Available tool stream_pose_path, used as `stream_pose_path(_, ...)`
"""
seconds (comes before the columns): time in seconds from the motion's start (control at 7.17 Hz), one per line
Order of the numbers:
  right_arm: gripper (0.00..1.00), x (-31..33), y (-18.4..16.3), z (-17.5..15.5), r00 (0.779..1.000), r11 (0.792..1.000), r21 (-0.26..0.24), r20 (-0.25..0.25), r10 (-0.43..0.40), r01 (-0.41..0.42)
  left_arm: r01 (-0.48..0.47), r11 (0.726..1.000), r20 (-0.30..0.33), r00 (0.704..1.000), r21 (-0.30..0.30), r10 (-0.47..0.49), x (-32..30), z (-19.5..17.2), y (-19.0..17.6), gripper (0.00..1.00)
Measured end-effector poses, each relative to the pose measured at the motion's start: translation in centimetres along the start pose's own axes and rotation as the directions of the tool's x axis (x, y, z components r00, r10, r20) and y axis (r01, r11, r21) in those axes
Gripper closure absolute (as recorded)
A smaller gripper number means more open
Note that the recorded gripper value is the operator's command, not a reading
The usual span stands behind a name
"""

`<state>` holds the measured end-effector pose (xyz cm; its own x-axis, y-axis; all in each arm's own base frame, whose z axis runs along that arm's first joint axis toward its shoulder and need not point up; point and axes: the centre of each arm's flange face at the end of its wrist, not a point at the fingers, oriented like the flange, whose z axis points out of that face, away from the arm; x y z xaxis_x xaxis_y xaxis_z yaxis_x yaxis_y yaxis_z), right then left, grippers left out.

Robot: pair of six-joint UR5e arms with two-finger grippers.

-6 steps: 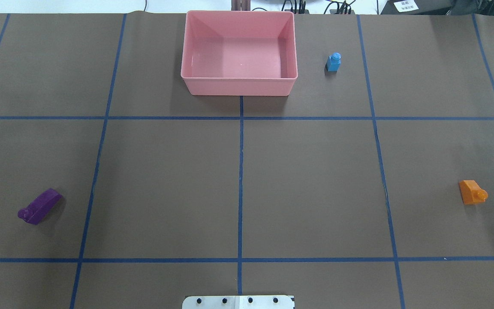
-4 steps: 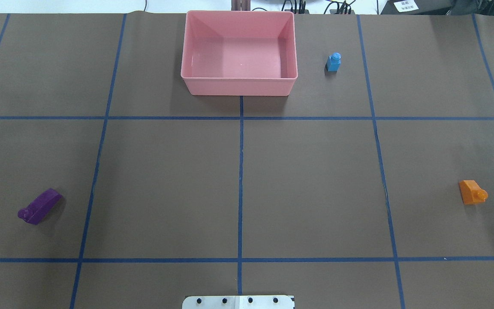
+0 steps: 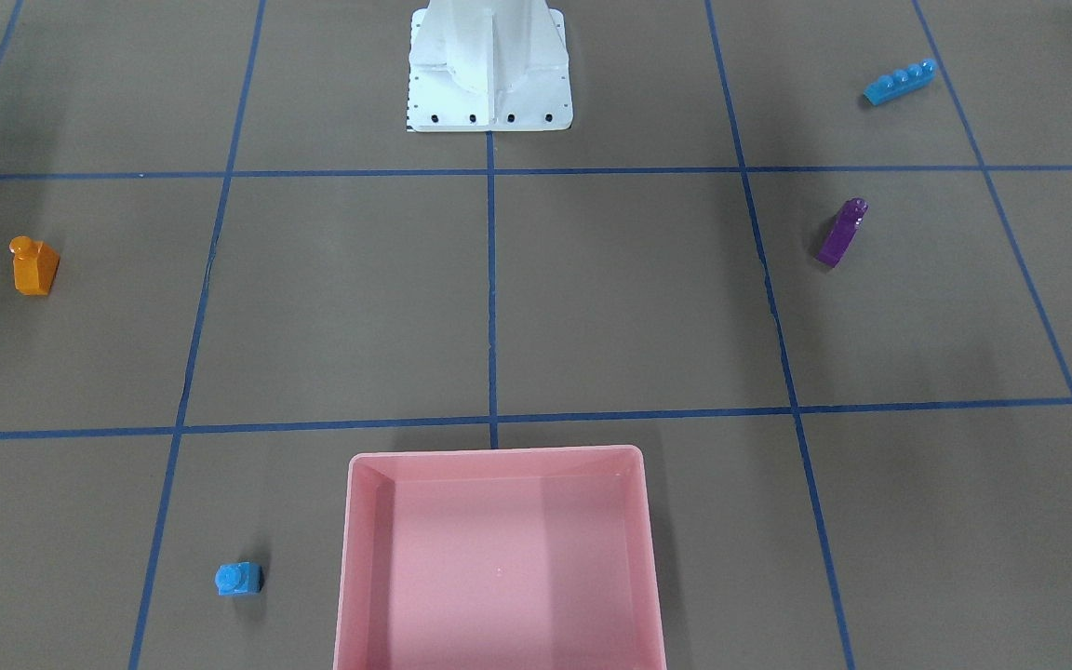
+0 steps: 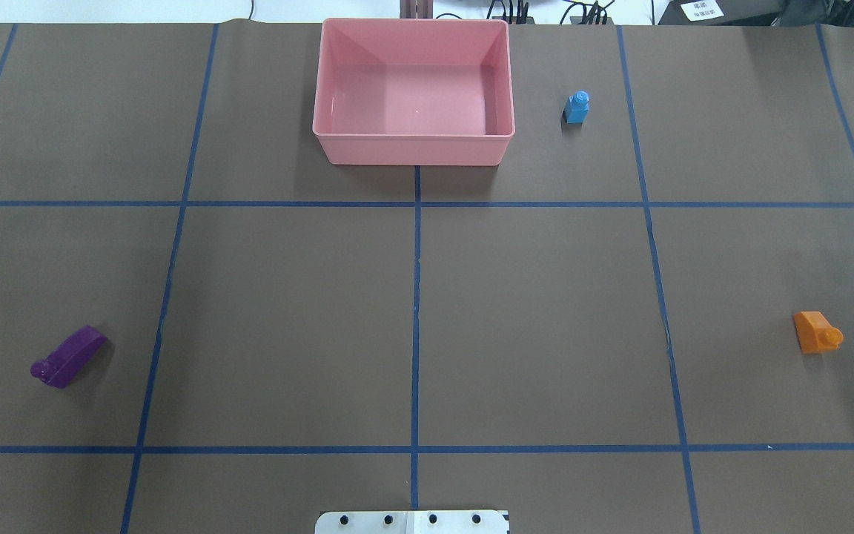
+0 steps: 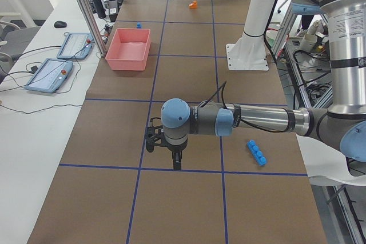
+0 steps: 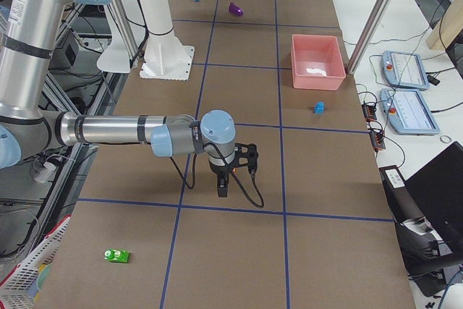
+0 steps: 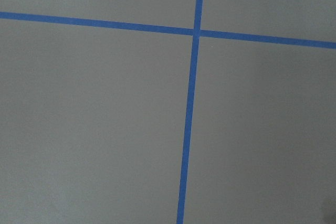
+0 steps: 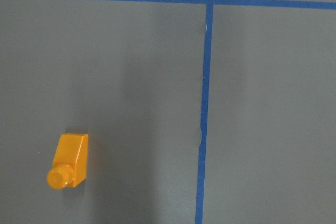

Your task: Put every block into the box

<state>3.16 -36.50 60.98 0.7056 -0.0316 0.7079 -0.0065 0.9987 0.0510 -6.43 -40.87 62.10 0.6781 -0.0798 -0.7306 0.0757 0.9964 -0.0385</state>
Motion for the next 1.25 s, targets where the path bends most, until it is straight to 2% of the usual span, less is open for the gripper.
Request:
stream_pose_path(0.14,0.00,0.1,0.0,0.1,1.000,1.000,-0.004,0.006,0.005,-0.005,0.007,1.000,-0.003,1.000,-0.006,-0.007,-0.2,0.2,0.8,0.00)
stream_pose_path(0.28,0.00,0.4,0.6,0.3,0.999,1.000,-0.011,0.033,0.017,-0.017,0.011,1.000,-0.008,1.000,-0.008,-0.011,-0.3,0.2,1.3,0.00)
stream_pose_path(0.7,0.00,2.9,3.2,2.5,0.979,0.993,-0.071,0.174,0.107,-0.096,0.011,1.000,-0.031,0.999,-0.014,-0.012,-0.1,0.3,1.7,0.00)
stream_pose_path(0.98,0.00,2.7,2.4,3.0,0.955,0.994,-0.060,0.277,0.106,-0.093,0.003,1.000,-0.034,0.999,-0.010,-0.003,0.1,0.3,1.5,0.00)
stream_pose_path(1.12,0.00,1.6,1.5,3.1,0.941,0.989,-0.079,0.307,0.141,-0.122,-0.007,1.000,-0.036,0.999,-0.001,0.007,0.3,0.2,1.4,0.00)
stream_pose_path(1.25,0.00,-1.0,-0.8,3.7,0.942,0.984,-0.110,0.293,0.165,-0.138,-0.014,1.000,-0.036,0.999,0.006,0.015,0.4,0.1,1.3,0.00)
